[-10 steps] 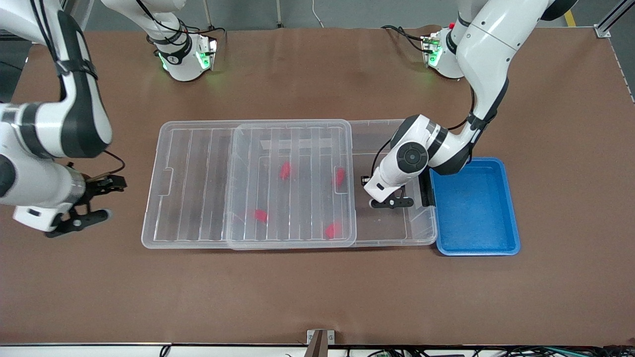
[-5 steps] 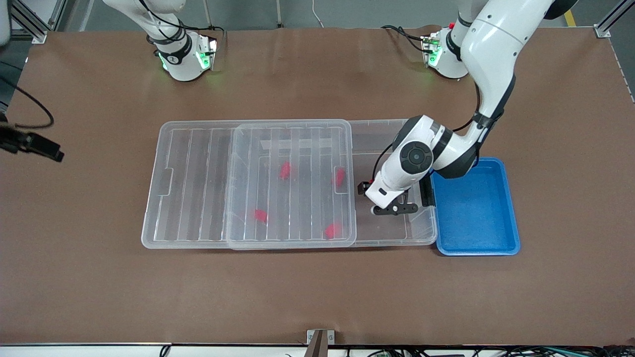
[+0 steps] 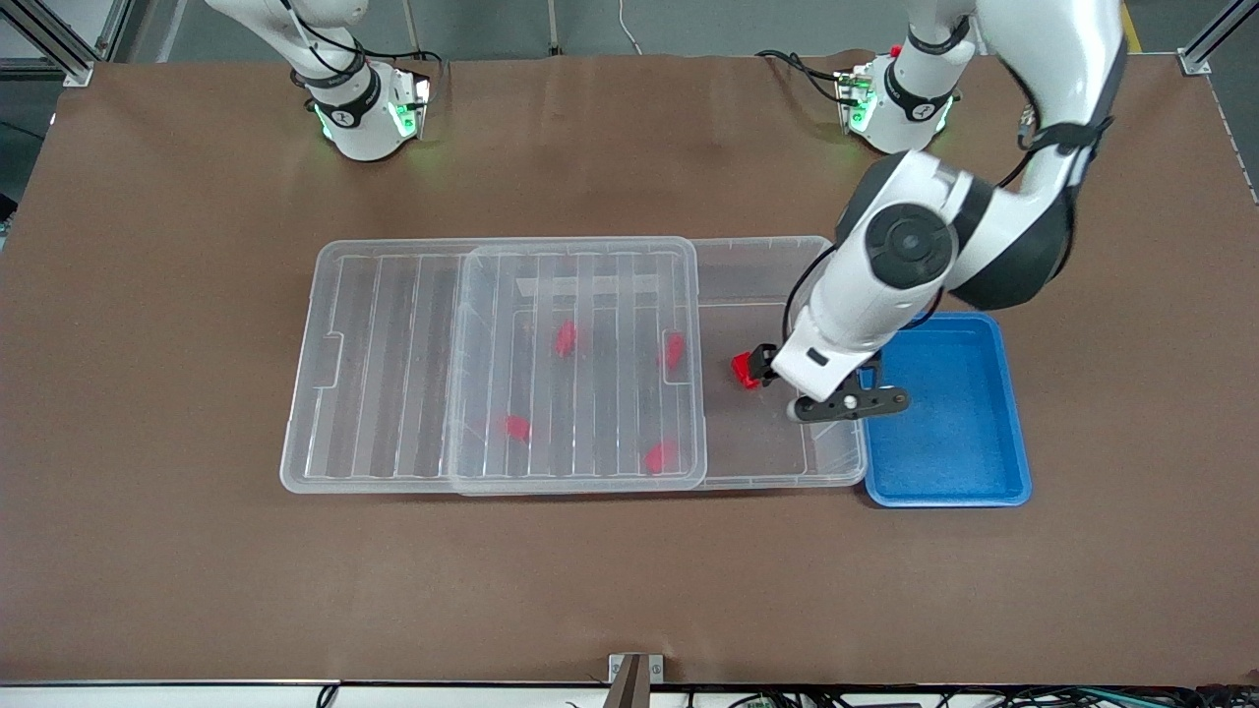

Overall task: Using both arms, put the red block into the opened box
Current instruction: 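Open the left gripper to drop the block, then raise it away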

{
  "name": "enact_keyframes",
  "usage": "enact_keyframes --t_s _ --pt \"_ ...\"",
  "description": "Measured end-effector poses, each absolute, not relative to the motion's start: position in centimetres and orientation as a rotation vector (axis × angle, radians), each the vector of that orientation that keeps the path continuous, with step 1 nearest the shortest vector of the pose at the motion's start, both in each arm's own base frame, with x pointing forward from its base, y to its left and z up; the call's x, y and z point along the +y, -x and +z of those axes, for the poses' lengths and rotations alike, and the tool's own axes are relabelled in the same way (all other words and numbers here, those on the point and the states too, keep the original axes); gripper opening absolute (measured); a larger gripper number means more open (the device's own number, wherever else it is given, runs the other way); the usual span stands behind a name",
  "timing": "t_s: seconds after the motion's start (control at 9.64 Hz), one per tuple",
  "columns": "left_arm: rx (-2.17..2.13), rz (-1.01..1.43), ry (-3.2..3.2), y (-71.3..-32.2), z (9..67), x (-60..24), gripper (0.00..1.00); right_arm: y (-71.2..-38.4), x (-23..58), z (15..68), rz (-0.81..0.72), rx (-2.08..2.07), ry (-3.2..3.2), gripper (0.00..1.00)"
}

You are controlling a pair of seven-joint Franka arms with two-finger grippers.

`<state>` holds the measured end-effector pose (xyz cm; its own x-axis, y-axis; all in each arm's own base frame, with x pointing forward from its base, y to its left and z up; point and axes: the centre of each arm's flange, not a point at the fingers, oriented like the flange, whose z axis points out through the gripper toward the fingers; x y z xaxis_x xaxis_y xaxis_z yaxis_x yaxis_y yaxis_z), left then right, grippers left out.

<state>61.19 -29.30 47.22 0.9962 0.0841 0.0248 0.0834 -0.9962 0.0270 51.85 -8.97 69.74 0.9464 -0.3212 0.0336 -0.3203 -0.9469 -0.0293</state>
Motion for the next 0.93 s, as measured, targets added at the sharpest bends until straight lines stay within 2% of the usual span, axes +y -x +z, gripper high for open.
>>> enact_keyframes --t_s 0.21,0.41,0.93 --pt "0.121 0.125 -3.108 -63.1 53.0 -23.5 1.00 -53.3 -7.9 67.6 -0.011 0.442 3.112 1.00" --pt "0.117 0.209 -3.117 -63.2 58.2 -17.4 1.00 -53.6 -7.5 67.3 -0.002 0.392 3.122 1.00" --pt "-0.013 0.180 -3.144 -57.3 67.2 -11.1 1.00 -53.4 -7.6 67.2 0.014 0.387 3.123 1.00"
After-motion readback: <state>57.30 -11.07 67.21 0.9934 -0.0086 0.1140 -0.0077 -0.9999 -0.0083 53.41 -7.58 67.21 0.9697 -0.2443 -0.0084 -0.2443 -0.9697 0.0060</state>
